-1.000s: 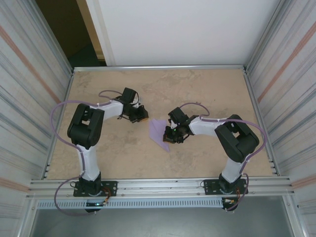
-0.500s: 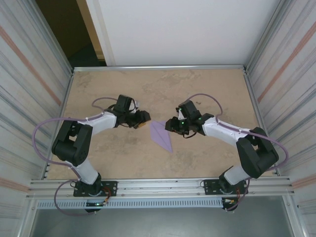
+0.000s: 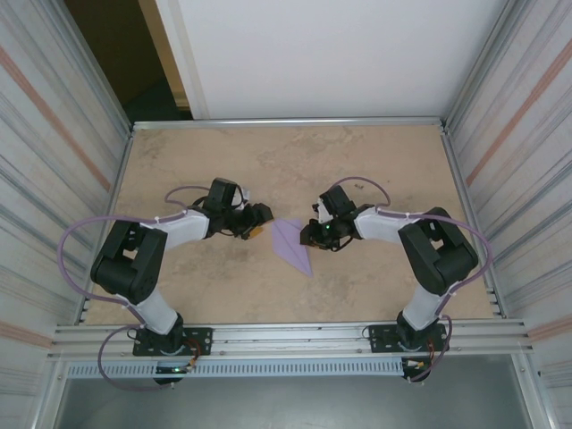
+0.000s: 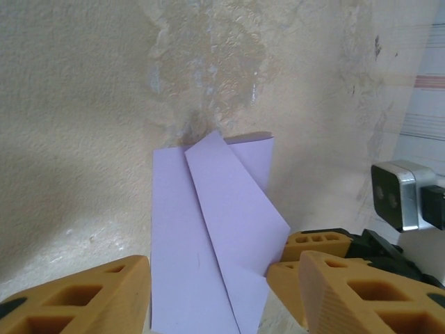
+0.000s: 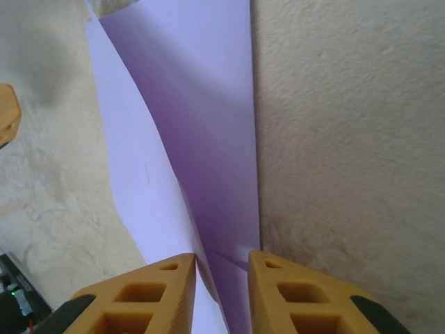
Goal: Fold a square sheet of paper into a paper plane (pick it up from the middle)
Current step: Pick up the paper from the center of the table.
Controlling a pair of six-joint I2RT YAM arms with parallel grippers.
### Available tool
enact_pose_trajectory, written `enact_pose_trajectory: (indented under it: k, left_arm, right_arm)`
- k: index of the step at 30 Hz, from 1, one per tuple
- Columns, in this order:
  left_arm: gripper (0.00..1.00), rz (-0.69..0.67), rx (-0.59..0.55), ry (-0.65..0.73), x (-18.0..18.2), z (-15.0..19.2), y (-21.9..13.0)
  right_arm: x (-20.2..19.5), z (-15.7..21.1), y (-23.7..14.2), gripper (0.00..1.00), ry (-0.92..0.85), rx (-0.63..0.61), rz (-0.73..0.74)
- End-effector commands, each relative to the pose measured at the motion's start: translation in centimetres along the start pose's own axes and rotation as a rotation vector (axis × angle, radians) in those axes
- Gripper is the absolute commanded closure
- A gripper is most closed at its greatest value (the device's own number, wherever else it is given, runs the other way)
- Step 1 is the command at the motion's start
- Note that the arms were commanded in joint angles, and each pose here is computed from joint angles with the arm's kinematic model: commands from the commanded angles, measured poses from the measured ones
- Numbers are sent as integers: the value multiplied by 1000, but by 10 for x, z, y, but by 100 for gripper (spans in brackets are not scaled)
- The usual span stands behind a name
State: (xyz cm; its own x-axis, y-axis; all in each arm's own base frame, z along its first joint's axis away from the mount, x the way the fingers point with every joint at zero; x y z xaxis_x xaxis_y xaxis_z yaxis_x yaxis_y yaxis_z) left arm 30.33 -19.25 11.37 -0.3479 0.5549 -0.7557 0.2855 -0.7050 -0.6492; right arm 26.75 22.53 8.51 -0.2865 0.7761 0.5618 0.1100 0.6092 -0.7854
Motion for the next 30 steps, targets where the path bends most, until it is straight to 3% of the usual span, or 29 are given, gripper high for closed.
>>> enact_pose_trajectory:
  k: [1,7,10,19,30]
  left_arm:
    - [41,47,4,20,-11,3,-7]
    - [41,61,0,29,-15,5,-12]
    - [41,110,0,54,-23,8,-18]
    - [35,425,14,236,-72,29,-49]
    - [34,558,129,303,-105,50,-43]
  right_arm:
    - [8,-12,3,80,-59,-11,-64]
    - [13,-19,1,97,-79,-34,-102]
    - [20,-26,-13,100,-85,-92,-123]
    - [51,-51,-84,100,-75,-322,-268]
    - [71,-63,-130,99,-40,-466,-441]
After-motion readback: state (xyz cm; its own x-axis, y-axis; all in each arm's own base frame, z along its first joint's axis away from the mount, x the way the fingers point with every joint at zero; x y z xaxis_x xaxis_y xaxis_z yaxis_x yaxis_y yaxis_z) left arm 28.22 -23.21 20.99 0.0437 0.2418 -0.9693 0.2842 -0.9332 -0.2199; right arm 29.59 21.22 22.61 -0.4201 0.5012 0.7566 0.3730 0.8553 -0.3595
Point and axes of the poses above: each hand's point on the last joint's axis, 136 mm out from that joint toward the fingers, its own y axis out along the fingers, its own x axis along the line the jaws close on, z = x × y, the point moved 7 cm from there along -y, back along the fingers, and after that the axes turned 13 degrees about -y, right-handed, at the moved point
